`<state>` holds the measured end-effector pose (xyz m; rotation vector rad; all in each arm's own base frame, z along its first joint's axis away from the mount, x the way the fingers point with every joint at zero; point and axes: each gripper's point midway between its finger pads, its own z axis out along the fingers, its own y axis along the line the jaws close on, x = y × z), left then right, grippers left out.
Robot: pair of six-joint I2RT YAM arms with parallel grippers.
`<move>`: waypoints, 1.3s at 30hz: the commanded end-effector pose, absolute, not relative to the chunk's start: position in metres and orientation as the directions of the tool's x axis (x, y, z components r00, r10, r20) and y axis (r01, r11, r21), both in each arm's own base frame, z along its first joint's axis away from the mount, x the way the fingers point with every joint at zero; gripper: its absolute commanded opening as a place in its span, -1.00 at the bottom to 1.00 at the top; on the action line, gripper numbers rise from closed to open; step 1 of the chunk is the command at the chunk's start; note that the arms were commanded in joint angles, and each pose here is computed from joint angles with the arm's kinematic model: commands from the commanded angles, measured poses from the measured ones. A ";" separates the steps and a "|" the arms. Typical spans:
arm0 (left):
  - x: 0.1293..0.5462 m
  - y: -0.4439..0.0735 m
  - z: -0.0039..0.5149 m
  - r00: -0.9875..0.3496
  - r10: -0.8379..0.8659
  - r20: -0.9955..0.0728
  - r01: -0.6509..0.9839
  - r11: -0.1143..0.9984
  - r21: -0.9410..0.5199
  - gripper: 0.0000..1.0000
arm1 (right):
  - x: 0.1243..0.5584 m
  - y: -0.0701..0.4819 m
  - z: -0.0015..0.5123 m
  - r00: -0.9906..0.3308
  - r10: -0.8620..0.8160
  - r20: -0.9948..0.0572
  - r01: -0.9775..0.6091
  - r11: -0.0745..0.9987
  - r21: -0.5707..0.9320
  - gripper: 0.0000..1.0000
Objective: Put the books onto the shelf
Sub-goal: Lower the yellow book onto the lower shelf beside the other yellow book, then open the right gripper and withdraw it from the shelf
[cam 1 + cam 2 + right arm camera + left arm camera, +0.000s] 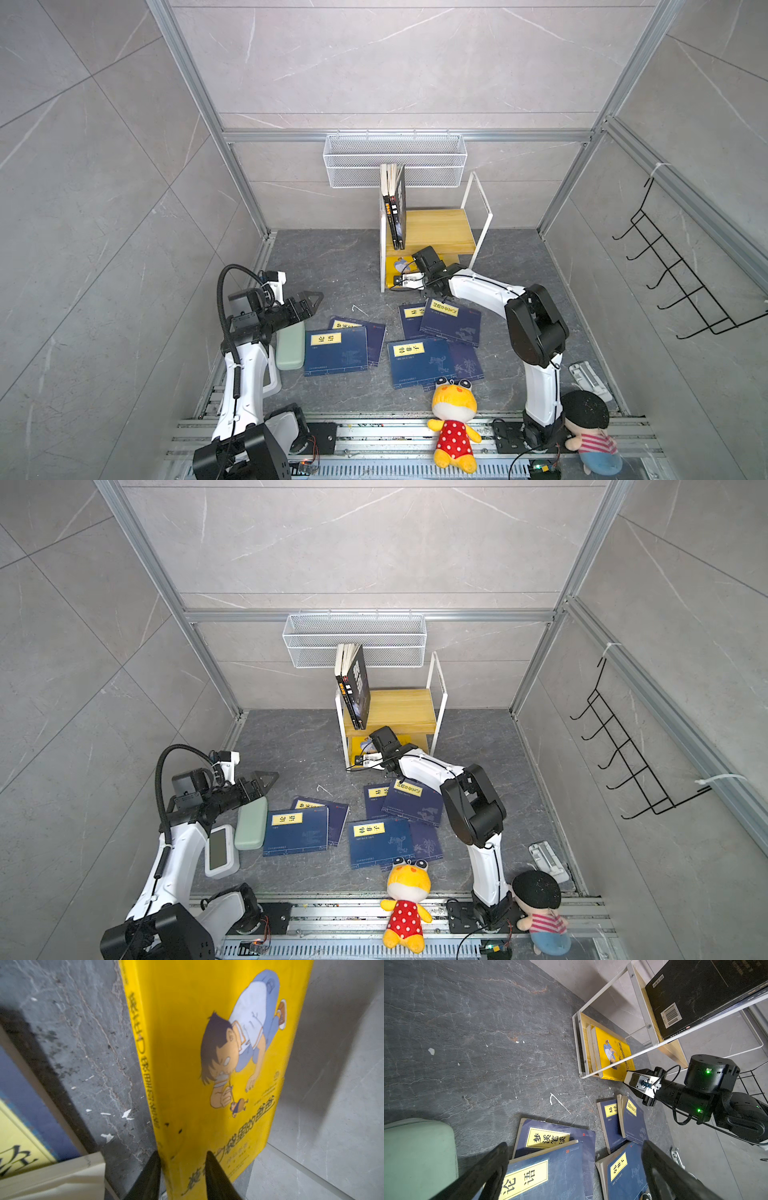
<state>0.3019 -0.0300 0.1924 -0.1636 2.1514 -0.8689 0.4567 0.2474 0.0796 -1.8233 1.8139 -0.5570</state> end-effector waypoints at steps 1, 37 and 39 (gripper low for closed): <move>0.304 -0.031 0.204 -0.654 -0.380 -0.654 0.198 0.748 -0.633 1.00 | 0.468 0.258 0.085 0.006 -0.994 -0.107 -0.777 0.063 -0.627 -0.30; 0.304 -0.030 0.205 -0.655 -0.389 -0.648 0.198 0.739 -0.644 1.00 | 0.464 0.263 0.105 0.002 -0.988 -0.153 -0.758 0.098 -0.645 -0.18; 0.305 -0.031 0.206 -0.659 -0.391 -0.643 0.199 0.734 -0.650 0.99 | 0.457 0.261 0.115 0.002 -0.986 -0.168 -0.753 0.109 -0.649 -0.11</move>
